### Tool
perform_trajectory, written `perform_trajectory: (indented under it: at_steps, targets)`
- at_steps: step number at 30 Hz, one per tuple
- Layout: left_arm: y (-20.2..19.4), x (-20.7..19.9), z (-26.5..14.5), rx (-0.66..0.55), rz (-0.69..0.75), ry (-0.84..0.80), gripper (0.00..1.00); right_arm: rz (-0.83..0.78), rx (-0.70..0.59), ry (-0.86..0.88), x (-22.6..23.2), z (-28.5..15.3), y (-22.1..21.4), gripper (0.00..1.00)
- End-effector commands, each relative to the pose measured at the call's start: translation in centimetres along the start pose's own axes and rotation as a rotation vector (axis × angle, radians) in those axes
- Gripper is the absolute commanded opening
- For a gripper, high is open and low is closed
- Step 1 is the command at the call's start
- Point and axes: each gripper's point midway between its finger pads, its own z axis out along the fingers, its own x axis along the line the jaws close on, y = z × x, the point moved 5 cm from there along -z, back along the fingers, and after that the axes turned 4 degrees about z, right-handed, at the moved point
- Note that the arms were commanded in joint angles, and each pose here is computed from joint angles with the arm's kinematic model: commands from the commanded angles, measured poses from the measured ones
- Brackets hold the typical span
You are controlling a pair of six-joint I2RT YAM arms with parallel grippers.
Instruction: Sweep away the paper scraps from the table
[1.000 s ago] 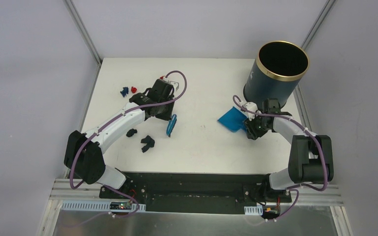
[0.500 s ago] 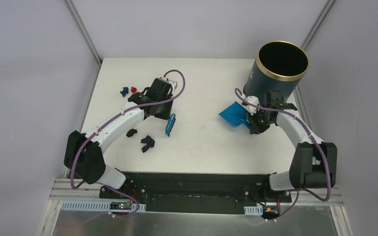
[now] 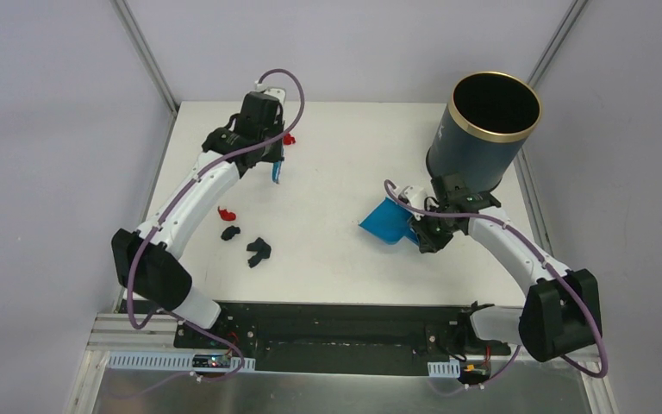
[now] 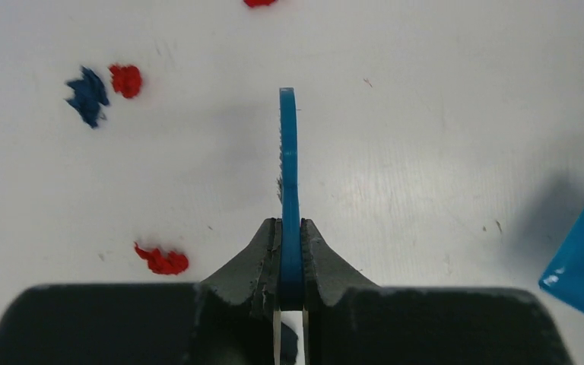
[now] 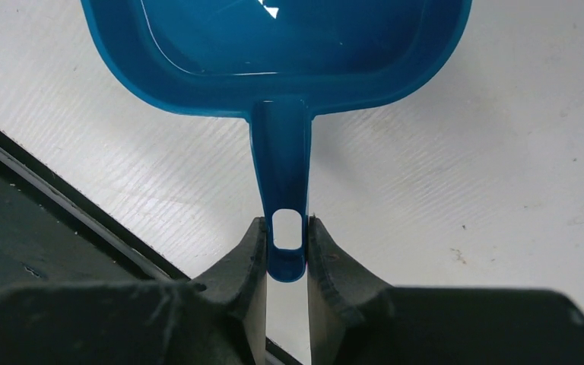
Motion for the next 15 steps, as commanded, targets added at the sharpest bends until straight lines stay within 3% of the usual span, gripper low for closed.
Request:
perform_trajectory:
  at_steps: [1, 5, 9, 15]
  targets:
    - [3.5, 2.5, 1.3, -0.044, 0.151, 0.197, 0.0, 0.008, -0.058, -0.069, 0.4, -0.8, 0.8, 0.0]
    - [5.6, 5.5, 0.9, -0.033, 0.28, 0.436, 0.0, -0.008, -0.062, -0.042, 1.2, -0.5, 1.1, 0.0]
    - [5.8, 9.2, 2.1, 0.065, 0.385, 0.646, 0.0, -0.037, -0.049, -0.022, 1.8, -0.2, 1.2, 0.0]
    - [3.7, 14.0, 5.1, 0.194, 0.339, 0.725, 0.0, -0.064, -0.051, 0.008, 2.7, 0.0, 1.3, 0.0]
